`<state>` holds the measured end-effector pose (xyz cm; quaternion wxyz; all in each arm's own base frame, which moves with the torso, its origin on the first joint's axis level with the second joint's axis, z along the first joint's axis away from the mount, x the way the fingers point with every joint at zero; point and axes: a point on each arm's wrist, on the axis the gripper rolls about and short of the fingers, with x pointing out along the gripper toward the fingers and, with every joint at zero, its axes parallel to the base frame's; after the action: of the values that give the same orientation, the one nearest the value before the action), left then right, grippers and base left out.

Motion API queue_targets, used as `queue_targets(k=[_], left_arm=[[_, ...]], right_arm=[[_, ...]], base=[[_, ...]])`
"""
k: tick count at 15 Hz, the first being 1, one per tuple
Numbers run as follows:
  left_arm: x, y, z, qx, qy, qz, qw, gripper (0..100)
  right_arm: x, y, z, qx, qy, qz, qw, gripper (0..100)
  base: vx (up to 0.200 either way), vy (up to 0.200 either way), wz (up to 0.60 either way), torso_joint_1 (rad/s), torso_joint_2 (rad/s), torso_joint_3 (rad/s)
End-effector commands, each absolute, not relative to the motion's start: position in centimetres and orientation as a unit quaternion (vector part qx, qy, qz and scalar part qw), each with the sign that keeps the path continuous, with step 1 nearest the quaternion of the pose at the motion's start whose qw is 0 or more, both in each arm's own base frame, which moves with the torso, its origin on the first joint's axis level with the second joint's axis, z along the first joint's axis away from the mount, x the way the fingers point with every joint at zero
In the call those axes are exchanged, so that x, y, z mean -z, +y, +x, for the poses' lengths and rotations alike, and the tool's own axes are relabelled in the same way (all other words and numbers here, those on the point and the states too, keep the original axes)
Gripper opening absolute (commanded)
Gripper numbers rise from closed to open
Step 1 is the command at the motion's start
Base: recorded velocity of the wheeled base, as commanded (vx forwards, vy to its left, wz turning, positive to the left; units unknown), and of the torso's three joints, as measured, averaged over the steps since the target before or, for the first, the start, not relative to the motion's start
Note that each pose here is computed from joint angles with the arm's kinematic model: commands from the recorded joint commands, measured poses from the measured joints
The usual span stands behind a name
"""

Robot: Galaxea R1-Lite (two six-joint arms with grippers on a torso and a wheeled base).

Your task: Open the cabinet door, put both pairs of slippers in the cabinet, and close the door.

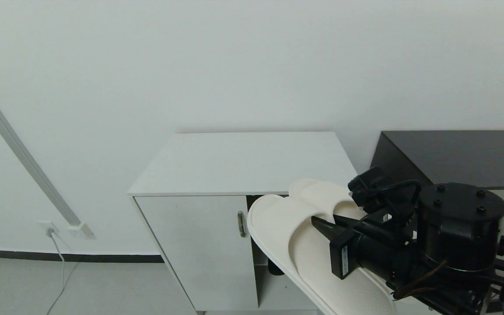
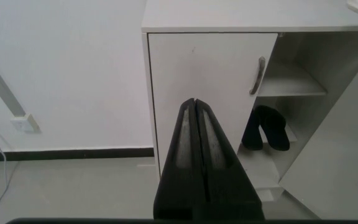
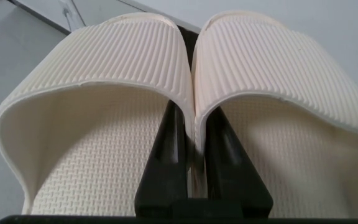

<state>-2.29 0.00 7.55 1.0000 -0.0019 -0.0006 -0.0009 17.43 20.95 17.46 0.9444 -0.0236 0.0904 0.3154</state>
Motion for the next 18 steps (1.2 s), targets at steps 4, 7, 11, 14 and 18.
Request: queue_targets(k=[4,7,11,14,18], left_arm=[[-7.55,0.01,-2.28,0.0,0.0,-0.002,1.0,0],[-7.55,0.01,-2.28,0.0,0.0,-0.002,1.0,0],[-7.55,0.0,-2.28,0.001,0.0,-0.002,1.0,0],[-7.55,0.01,-2.28,0.0,0.0,-0.002,1.0,0],[-7.55,0.01,-2.28,0.0,0.0,-0.002,1.0,0]], right_arm=[[-17.33,20.89,17.31,-0.317,0.083,-0.02,0.945,0],[-17.13,20.9,17.22,-0.318,0.086,-0.021,0.944,0],[-17.01,20.95,17.2,-0.319,0.088,-0.023,0.943,0],[-16.96,20.97,17.22,-0.319,0.089,-0.023,0.943,0],[-16.89,20.94,17.19,-0.32,0.09,-0.024,0.943,0]], base=[[0.0,0.0,0.0,-0.076,0.19,0.099],[0.0,0.0,0.0,-0.217,0.52,0.294],[0.0,0.0,0.0,-0.224,0.54,0.317],[0.0,0.0,0.0,-0.204,0.54,0.316],[0.0,0.0,0.0,-0.187,0.5,0.31]])
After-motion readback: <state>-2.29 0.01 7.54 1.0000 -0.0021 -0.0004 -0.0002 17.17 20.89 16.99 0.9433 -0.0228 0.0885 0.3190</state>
